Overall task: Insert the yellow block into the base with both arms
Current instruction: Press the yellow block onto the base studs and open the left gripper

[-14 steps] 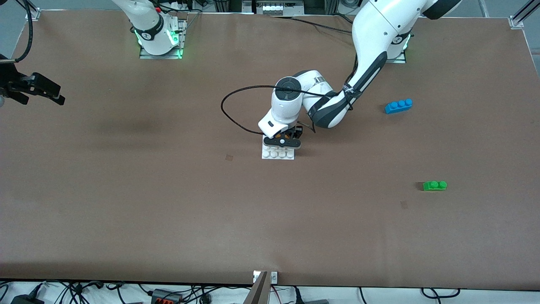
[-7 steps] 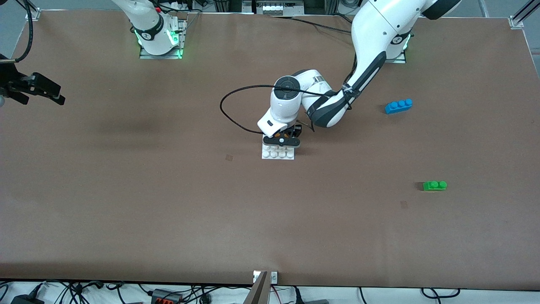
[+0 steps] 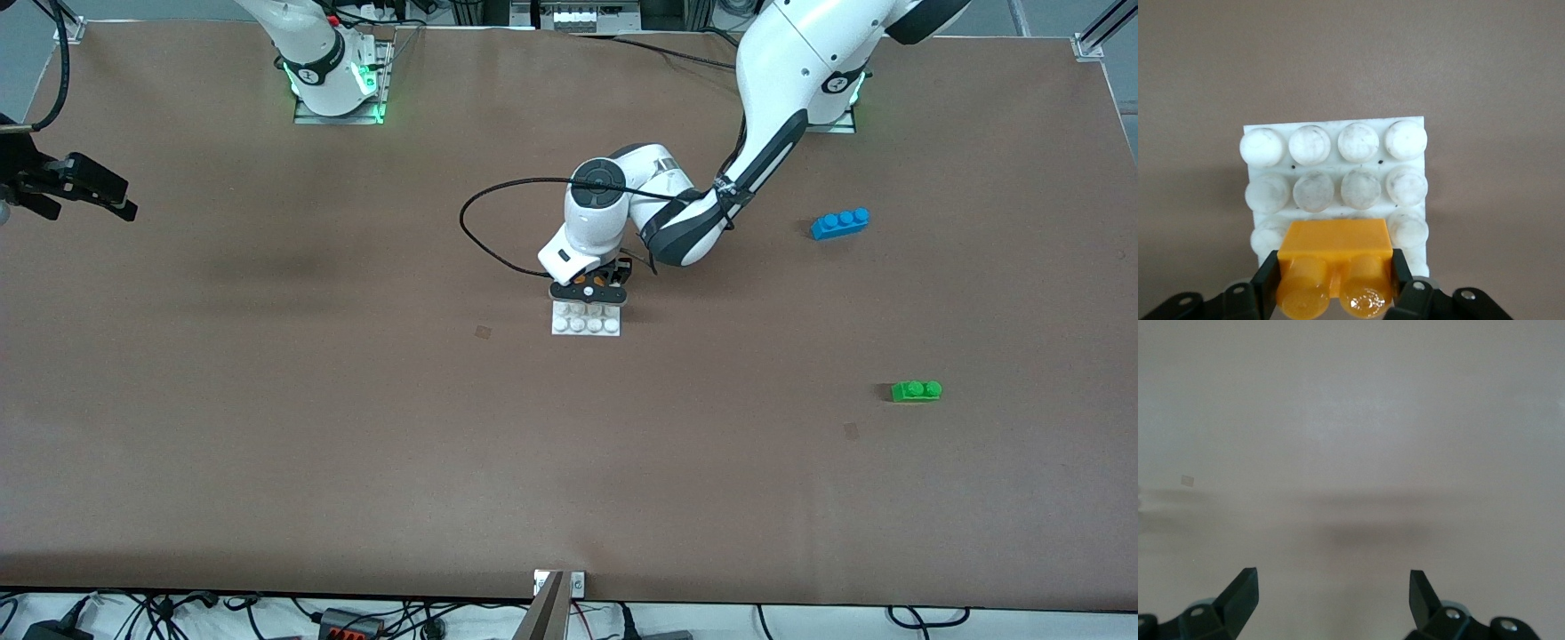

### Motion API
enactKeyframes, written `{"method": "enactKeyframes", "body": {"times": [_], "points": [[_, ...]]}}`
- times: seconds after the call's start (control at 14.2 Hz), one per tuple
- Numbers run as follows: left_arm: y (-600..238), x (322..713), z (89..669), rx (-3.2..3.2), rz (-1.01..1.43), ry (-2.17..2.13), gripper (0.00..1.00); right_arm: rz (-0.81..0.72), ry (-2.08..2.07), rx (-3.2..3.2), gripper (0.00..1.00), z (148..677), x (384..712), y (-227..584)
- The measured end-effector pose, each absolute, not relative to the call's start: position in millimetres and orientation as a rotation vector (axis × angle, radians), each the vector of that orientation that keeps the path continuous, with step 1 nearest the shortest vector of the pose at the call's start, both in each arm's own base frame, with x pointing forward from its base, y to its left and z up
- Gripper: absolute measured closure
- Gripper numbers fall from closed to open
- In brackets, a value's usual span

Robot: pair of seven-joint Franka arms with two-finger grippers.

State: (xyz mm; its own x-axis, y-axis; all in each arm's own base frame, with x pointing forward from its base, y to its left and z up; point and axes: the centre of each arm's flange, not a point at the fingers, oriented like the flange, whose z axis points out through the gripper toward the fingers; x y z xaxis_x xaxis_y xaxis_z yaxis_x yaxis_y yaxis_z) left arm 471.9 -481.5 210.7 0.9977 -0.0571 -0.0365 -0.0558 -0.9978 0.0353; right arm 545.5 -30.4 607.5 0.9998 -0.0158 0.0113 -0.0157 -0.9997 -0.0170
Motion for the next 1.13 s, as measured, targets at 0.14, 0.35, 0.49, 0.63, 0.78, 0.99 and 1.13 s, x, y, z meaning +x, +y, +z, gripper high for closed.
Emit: {"method": "enactKeyframes", "body": {"times": [0.14, 0.35, 0.49, 0.63, 0.78, 0.99, 1.13], "points": [[-480, 472, 202, 3.109, -0.076, -0.086, 0.33, -0.018, 0.025, -3.125, 0.00, 608, 546, -30], [-480, 472, 202, 3.109, -0.076, -0.086, 0.33, -0.018, 0.024, -3.125, 0.00, 608, 546, -30], [-480, 472, 202, 3.111, -0.079, -0.085, 0.26, -0.018, 0.024, -3.125, 0.00, 608, 546, -30], [-477, 476, 204, 3.139, -0.101, -0.076, 0.08, -0.018, 0.024, -3.125, 0.00, 608, 546, -30], [-476, 492, 221, 3.164, -0.101, -0.056, 0.01, -0.018, 0.024, -3.125, 0.00, 608, 546, -30], [-463, 521, 250, 3.161, -0.059, -0.059, 0.00, -0.018, 0.024, -3.125, 0.00, 608, 546, -30], [-444, 536, 270, 3.182, -0.048, -0.058, 0.00, -0.018, 0.024, -3.125, 0.00, 608, 546, -30]]}}
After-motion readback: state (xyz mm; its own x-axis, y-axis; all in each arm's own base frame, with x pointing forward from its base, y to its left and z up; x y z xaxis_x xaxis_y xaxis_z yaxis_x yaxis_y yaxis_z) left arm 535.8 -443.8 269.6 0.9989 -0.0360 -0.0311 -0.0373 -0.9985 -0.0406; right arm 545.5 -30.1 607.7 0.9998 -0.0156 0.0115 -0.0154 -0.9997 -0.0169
